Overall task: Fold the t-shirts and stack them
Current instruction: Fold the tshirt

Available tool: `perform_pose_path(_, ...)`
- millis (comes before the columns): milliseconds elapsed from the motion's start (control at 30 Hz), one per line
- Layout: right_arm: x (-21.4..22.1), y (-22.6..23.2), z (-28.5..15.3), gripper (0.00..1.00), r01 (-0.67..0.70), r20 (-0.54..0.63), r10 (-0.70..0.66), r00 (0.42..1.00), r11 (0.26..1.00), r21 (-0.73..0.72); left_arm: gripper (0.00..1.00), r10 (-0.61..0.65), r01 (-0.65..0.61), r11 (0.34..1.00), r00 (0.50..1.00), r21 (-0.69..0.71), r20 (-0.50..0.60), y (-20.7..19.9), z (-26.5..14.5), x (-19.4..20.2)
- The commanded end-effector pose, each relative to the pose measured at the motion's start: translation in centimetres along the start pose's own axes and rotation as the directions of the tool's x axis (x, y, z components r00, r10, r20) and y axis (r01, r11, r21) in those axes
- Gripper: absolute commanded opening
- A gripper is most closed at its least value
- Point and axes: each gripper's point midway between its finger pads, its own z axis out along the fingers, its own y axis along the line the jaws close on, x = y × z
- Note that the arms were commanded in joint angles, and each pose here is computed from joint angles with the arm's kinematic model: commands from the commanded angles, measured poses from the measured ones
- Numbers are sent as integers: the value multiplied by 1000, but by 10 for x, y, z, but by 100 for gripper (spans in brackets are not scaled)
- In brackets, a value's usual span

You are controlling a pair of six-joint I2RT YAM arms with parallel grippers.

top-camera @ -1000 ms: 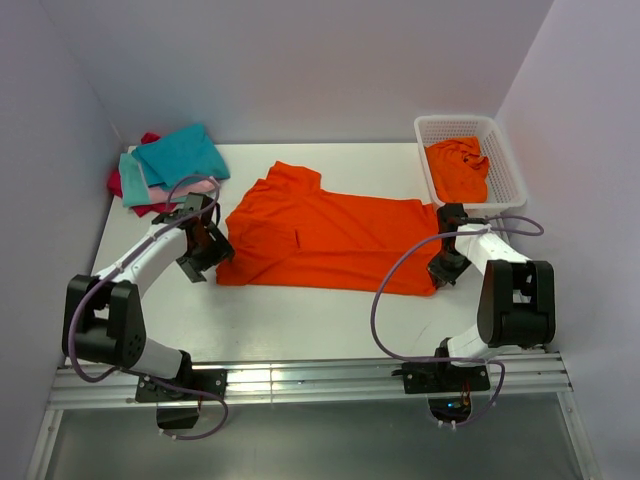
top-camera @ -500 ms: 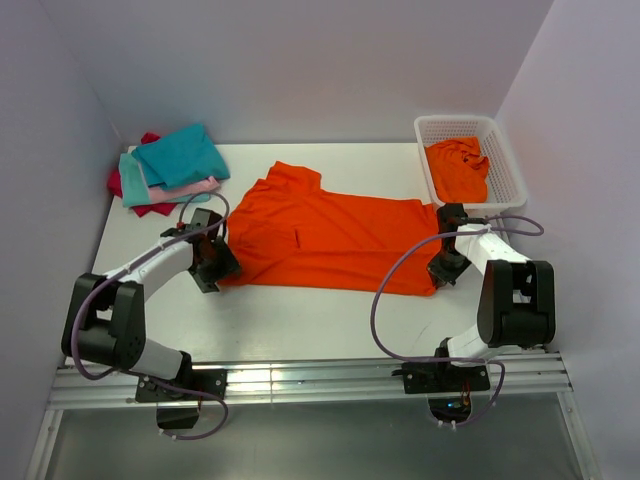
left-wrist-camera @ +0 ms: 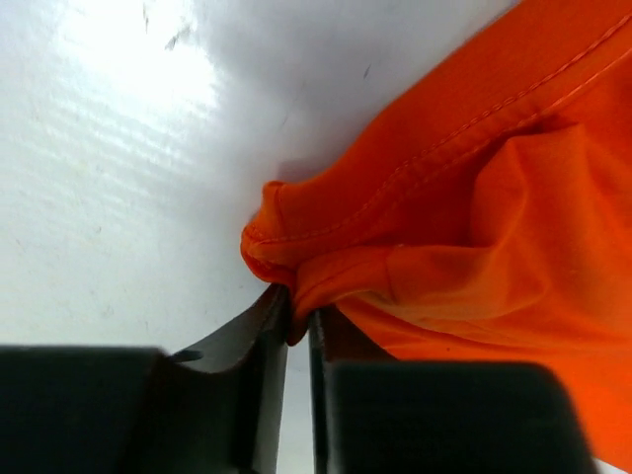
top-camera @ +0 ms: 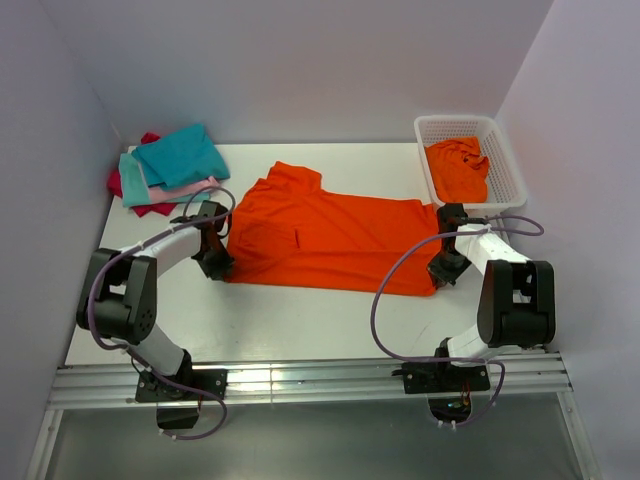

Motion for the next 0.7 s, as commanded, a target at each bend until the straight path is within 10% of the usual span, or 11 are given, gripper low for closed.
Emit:
perform_pose_path(0,-3,-13,-4,0,-5,31,4,1000,999,33,15,-8,7,1000,996,18,93,-8,2,-31)
perform_pose_path(133,0,-20,-3,0,-11,23,10,1000,999,40,1,-17,17,1000,995,3,95,0,-5,-34)
perform_pose_path(667,28,-42,-18,0,-37,-36,38,999,998,44,1,-73,74,995,997,61,-19,28,-83,28)
